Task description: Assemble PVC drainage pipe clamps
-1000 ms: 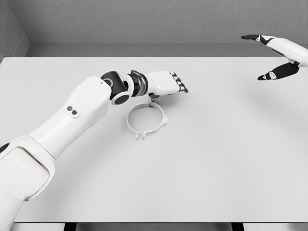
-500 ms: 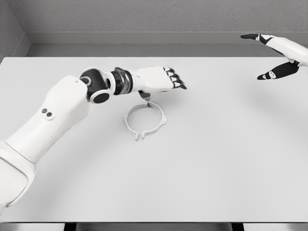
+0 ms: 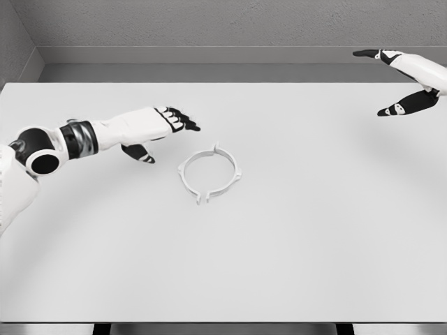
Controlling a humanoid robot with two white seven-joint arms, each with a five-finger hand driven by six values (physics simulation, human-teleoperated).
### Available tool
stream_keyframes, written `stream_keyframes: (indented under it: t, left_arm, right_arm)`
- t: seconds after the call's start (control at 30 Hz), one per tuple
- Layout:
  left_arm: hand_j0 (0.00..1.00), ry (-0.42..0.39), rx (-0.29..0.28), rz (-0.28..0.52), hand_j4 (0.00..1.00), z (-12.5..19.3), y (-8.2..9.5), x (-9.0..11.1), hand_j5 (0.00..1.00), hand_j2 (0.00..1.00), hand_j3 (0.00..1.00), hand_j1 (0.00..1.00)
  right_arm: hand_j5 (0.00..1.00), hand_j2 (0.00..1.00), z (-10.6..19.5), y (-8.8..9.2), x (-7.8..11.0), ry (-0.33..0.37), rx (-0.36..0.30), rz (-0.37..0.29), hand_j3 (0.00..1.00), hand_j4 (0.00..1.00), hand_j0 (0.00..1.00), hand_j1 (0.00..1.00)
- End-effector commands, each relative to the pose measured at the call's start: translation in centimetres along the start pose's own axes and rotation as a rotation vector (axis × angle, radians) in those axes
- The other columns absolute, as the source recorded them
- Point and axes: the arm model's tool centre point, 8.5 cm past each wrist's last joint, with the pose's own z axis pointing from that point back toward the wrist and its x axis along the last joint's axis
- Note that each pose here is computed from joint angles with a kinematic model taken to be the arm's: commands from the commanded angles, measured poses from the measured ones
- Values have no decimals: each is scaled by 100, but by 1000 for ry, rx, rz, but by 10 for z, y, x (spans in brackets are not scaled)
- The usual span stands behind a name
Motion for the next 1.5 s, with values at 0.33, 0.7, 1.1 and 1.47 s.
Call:
stream_keyframes:
  t: [0.33,0.7,1.1,1.47]
  left_arm:
    - [100,-87,-19,-14,100,-7,-12,34,100,100,100,100]
    - [100,-144,-71,-9,100,-26,-25,52,100,100,100,100]
    - [100,-174,-48,0,100,-38,-22,63,100,100,100,100]
    - [100,-210,-48,6,100,-50,-24,76,100,100,100,100]
  right_arm:
    - [100,100,-2,0,8,-25,0,8,100,100,100,100]
    - [100,100,-3,-1,9,-28,0,12,100,100,100,100]
    - [100,100,-4,0,14,-41,3,19,100,100,100,100]
    - [100,100,-4,3,13,-40,6,16,100,100,100,100]
